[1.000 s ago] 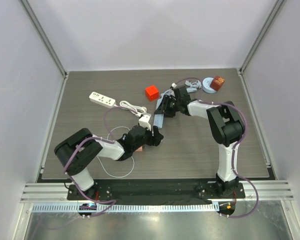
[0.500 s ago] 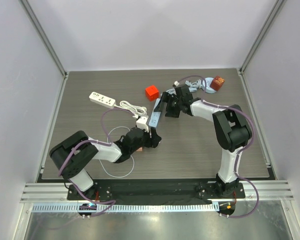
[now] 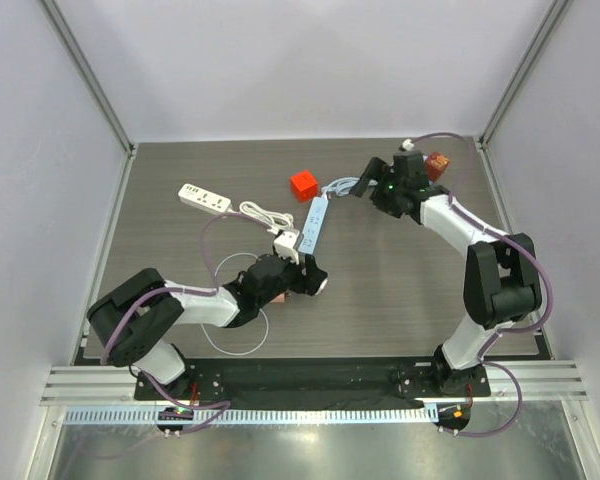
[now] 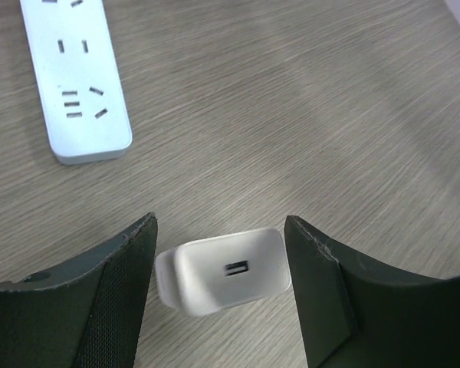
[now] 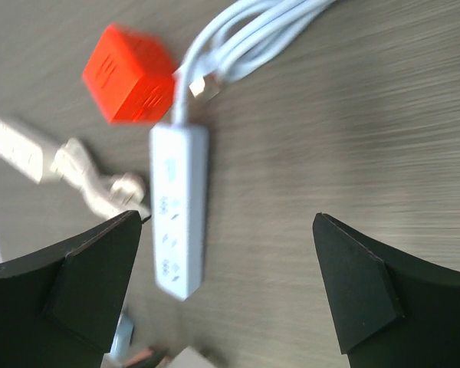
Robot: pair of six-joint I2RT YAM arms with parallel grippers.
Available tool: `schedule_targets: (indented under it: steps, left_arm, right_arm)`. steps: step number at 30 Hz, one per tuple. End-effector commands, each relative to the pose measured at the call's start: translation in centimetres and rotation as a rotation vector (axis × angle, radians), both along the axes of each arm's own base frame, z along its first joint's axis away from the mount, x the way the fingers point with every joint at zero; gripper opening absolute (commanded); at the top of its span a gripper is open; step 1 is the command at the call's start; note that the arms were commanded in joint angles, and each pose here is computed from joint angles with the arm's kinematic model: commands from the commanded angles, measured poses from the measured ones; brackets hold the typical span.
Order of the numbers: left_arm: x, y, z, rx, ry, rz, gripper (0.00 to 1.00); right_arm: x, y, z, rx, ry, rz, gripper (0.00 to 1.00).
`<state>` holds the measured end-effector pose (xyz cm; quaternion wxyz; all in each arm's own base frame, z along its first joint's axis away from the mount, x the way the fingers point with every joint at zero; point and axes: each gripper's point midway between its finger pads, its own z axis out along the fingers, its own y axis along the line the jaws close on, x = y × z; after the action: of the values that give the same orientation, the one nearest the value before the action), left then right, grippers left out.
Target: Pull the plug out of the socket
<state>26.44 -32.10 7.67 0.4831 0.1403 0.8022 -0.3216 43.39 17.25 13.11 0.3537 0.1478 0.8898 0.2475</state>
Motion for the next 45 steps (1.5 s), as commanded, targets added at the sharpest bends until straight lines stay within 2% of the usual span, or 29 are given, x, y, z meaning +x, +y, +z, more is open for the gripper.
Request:
schedule_targets:
  steps: [1, 8, 9, 13, 19, 20, 26, 40, 45]
  left_arm:
    - [0.2, -0.6, 3.0, -0.051, -0.089, -0.024, 0.68]
    - [0.0, -0.1, 3.9, -0.061, -0.111, -0.019, 0.72]
    - [0.0, 0.0, 4.1, -0.064, -0.117, -0.018, 0.72]
    - [-0.2, 0.3, 4.5, -0.068, -0.13, -0.021, 0.72]
    - [-0.4, 0.2, 4.8, -0.072, -0.138, -0.036, 0.71]
    - [-0.4, 0.1, 4.9, -0.076, -0.138, -0.04, 0.71]
    - [-0.6, -0.1, 5.1, -0.088, -0.145, -0.057, 0.71]
    - [-1.0, -1.7, 4.6, -0.094, -0.129, -0.131, 0.68]
    - [-1.0, -1.7, 4.6, -0.092, -0.13, -0.13, 0.68]
  right_arm:
    - [2.0, -5.0, 1.7, -0.044, -0.05, -0.173, 1.0]
    - [6.5, -13.9, 3.9, -0.184, -0.128, -0.451, 1.0]
    - [7.1, -15.3, 3.0, -0.214, -0.113, -0.48, 1.0]
    - [9.5, -18.4, 2.7, -0.299, -0.123, -0.539, 1.0]
    - [12.4, -20.1, 3.3, -0.333, -0.133, -0.583, 1.0]
    - [12.7, -22.1, 3.9, -0.343, -0.135, -0.622, 1.0]
    - [13.4, -24.4, 3.1, -0.419, -0.108, -0.672, 1.0]
    - [15.8, -24.8, -1.0, -0.425, -0.059, -0.588, 1.0]
    - [15.4, -24.9, -2.1, -0.434, -0.038, -0.587, 0.96]
